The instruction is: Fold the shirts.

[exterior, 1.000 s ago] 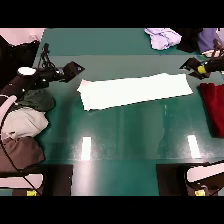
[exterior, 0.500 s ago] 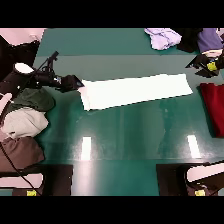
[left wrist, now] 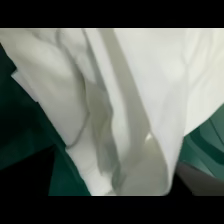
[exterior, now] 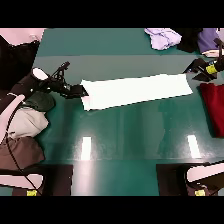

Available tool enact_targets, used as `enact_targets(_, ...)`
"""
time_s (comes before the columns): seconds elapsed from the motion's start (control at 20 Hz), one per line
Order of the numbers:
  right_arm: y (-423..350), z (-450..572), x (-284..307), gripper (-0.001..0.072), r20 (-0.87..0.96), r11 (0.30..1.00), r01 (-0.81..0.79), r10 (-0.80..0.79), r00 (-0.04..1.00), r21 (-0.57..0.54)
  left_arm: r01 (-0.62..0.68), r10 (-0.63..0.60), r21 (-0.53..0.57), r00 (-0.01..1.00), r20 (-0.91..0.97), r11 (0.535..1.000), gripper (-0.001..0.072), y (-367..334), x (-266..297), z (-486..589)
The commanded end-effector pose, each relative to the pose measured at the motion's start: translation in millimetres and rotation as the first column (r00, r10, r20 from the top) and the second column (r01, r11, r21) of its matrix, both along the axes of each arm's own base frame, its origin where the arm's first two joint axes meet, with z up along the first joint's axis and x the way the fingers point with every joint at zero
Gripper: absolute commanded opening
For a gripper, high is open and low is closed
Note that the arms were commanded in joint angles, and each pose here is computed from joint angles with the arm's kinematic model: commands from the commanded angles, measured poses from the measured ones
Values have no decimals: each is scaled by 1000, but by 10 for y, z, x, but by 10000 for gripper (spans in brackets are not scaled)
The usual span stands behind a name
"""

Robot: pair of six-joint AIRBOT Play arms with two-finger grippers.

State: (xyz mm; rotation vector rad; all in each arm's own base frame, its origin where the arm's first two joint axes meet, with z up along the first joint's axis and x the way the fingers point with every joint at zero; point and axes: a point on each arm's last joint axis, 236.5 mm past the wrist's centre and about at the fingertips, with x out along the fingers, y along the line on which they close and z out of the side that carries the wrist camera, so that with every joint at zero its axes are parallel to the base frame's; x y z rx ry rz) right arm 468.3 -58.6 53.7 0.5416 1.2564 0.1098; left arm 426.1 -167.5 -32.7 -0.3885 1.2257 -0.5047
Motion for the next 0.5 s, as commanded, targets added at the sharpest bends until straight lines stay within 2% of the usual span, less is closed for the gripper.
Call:
enact_targets(0.0,43,-12,-80,697,-32,1000,-19,20,999,13,-52,52,11,999,-1,999,710,-17,98,-150)
enact_targets(0.1,46,-12,-87,697,-34,1000,-21,21,999,14,-52,53,11,998,-26,999,710,-94,81,-267)
enact_targets(0.15,51,-13,-99,697,-39,1000,-23,24,999,16,-51,51,7,998,-35,999,684,-138,73,-309)
enact_targets(0.2,58,-16,-119,696,-46,999,-27,28,999,18,-56,56,1,998,-32,998,433,-164,89,-316)
enact_targets(0.3,75,-17,-166,697,-63,999,-37,38,997,24,-60,60,-2,998,-17,998,32,-166,125,-276)
enact_targets(0.4,84,5,-204,683,-70,999,-45,46,997,23,-7,8,24,1000,-25,1000,28,-150,49,-229)
enact_targets(0.45,88,36,-221,647,-67,999,-48,49,997,21,37,-35,67,999,-31,997,27,-88,-28,-208)
